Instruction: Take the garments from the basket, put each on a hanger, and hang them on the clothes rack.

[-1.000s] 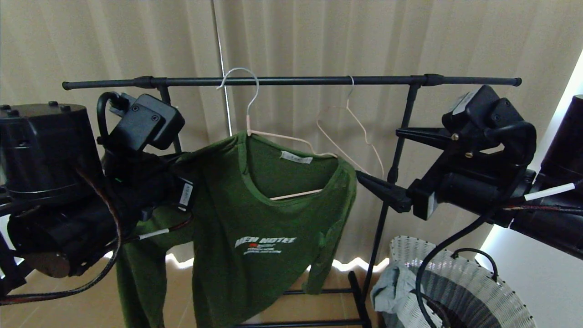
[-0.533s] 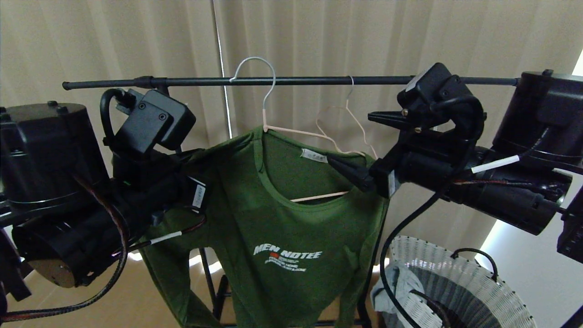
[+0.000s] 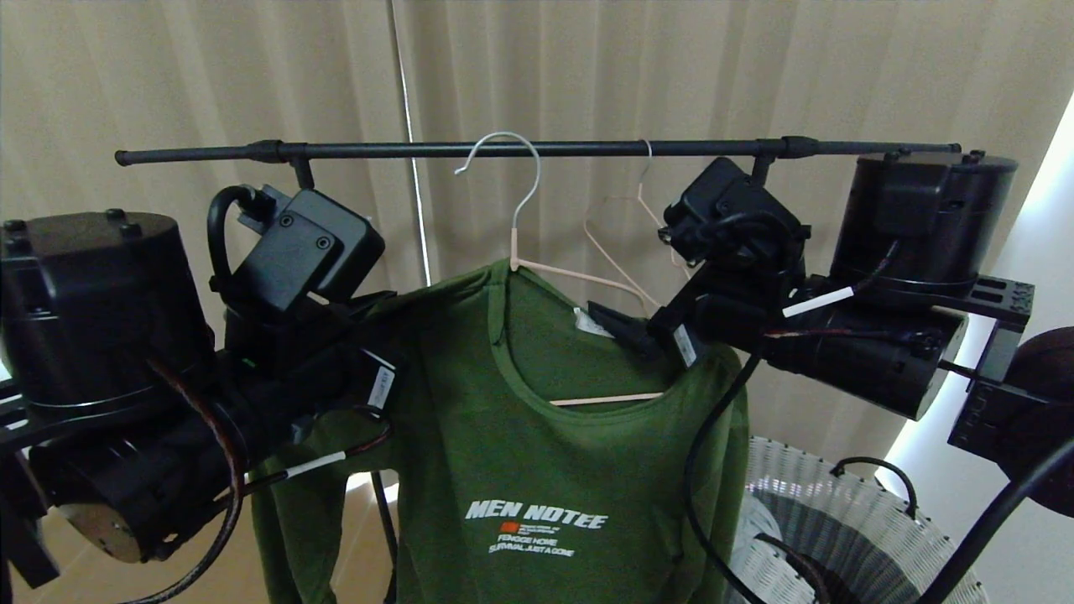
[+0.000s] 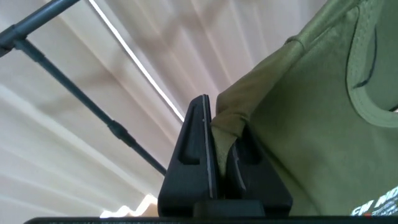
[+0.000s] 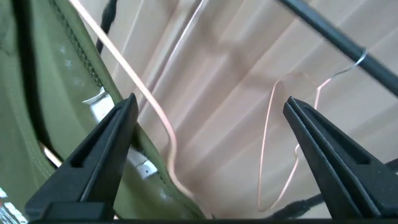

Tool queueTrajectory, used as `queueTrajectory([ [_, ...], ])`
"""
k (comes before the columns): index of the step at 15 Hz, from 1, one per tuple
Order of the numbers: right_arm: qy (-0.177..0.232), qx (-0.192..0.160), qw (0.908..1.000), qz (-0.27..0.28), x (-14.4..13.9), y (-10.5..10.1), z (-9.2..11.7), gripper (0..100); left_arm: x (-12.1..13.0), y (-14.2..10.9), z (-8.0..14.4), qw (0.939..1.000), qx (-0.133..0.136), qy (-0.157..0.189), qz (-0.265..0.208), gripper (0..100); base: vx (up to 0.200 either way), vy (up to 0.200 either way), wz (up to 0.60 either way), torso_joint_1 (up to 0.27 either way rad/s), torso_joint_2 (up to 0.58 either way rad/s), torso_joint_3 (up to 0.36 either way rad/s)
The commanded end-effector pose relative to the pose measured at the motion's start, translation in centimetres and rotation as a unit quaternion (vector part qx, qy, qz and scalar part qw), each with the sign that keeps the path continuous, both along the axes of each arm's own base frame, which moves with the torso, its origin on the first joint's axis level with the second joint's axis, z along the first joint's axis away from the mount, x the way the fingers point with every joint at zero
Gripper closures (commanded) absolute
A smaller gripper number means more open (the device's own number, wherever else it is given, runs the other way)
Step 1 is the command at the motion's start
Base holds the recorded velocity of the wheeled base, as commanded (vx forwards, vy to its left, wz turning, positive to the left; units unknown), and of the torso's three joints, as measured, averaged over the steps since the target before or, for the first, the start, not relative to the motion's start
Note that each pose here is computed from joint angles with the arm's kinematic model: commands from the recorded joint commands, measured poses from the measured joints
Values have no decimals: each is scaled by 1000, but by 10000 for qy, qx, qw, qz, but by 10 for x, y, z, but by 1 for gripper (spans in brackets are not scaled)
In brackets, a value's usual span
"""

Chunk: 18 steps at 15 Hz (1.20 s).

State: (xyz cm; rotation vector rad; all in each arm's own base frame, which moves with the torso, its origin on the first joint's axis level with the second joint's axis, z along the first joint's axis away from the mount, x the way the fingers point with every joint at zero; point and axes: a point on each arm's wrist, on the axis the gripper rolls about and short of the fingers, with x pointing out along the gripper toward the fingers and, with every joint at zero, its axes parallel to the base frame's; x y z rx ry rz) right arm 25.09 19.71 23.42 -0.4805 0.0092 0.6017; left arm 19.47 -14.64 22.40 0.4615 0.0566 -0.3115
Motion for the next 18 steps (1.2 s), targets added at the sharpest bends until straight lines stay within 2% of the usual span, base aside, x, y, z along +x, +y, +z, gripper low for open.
queueTrajectory([
  [1, -2, -4, 10000, -3, 3, 3, 0, 0, -2, -3, -1, 10000, 5, 10, -65, 100, 0, 0, 0, 0, 0, 0],
  [3, -8, 0, 10000, 50, 1, 6, 1, 0, -2, -3, -1, 10000, 17, 14, -74, 100, 0, 0, 0, 0, 0, 0],
  [4, -3, -6, 10000, 73, 0, 8, 1, 100, -2, -3, -1, 10000, 13, 8, -66, 100, 0, 0, 0, 0, 0, 0],
  [11, 11, -24, 10000, 27, -2, 9, -1, 100, -4, -3, -1, 10000, 8, 2, -89, 100, 0, 0, 0, 0, 0, 0],
  [17, -94, 80, 9999, 10, -6, 6, 6, 100, -8, 0, -7, 9998, -106, -110, -110, 100, 0, 0, 0, 0, 0, 0],
  [18, -106, 90, 9999, 2, -7, 4, 6, 100, -9, 1, -6, 9996, -140, -109, -215, 0, 0, 0, 0, 0, 0, 0],
])
